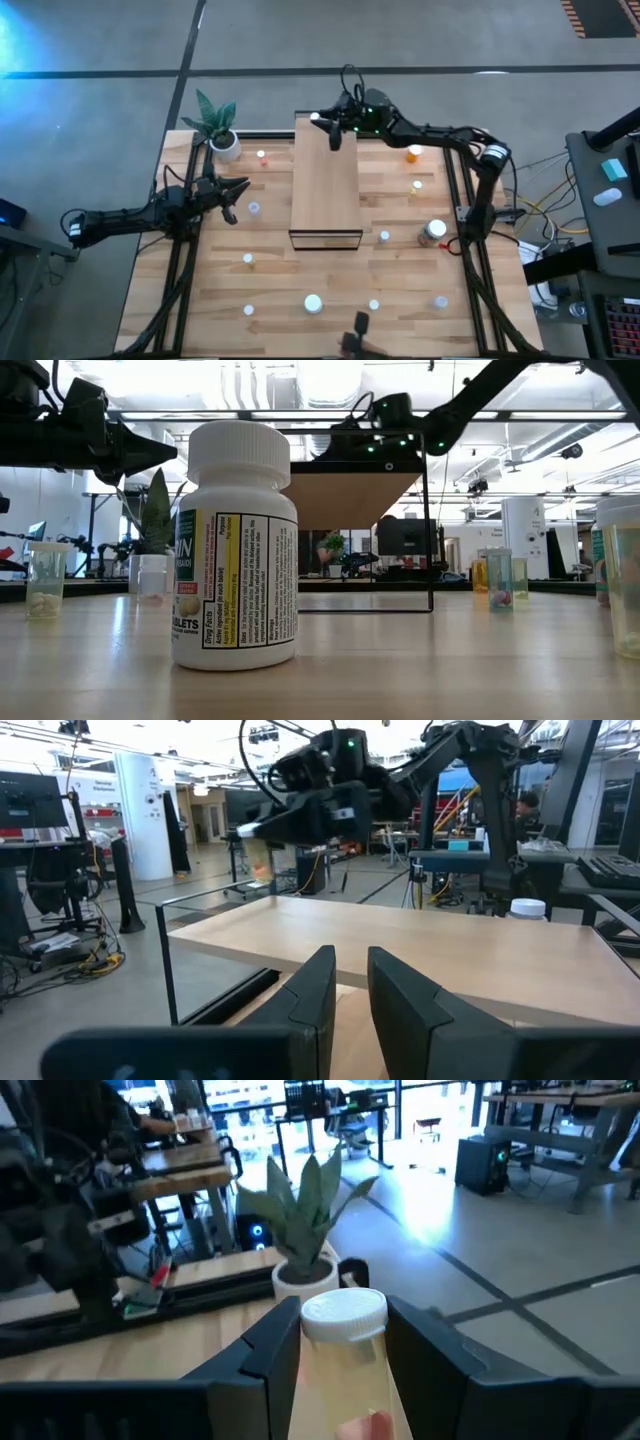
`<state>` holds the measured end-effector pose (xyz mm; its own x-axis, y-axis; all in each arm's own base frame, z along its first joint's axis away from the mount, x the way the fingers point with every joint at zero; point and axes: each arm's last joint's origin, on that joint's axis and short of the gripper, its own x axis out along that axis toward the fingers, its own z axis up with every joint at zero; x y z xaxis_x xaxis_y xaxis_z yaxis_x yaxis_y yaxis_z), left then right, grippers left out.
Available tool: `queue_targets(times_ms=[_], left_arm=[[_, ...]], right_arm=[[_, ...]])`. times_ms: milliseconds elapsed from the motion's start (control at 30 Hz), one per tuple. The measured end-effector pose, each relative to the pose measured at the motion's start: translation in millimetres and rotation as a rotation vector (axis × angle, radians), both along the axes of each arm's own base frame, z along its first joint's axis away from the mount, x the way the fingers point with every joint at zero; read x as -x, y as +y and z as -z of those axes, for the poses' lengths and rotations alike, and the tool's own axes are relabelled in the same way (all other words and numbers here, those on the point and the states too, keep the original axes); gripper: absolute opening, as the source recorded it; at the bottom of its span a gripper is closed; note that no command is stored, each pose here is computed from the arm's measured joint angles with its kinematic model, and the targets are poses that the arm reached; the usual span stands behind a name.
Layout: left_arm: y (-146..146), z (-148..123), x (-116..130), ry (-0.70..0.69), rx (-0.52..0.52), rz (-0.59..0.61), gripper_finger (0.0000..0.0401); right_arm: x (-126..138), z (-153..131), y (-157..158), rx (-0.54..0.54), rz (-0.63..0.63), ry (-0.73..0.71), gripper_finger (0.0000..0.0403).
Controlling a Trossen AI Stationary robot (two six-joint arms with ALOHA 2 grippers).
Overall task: Pick and place medicine bottles onto shelf by color
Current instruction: Put the top left yellow pill bottle on the shelf
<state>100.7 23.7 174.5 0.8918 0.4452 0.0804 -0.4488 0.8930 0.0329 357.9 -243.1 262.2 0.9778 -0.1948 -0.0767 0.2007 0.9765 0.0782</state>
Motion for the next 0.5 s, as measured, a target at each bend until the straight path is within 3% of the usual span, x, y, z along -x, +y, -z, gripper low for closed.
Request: queue_targets(times_ms=[300, 500], left_arm=[[0.0, -0.1, 0.1, -0.001, 0.000, 0.001, 0.0044], [0.0, -0.2, 0.1, -0.002, 0.000, 0.000, 0.0044]], right_arm=[[-22.0, 15.1, -10.9, -0.075, 0.003, 0.039, 0.0132], [-22.8, 15.9, -11.3, -0.056, 0.026, 0.041, 0.0132]])
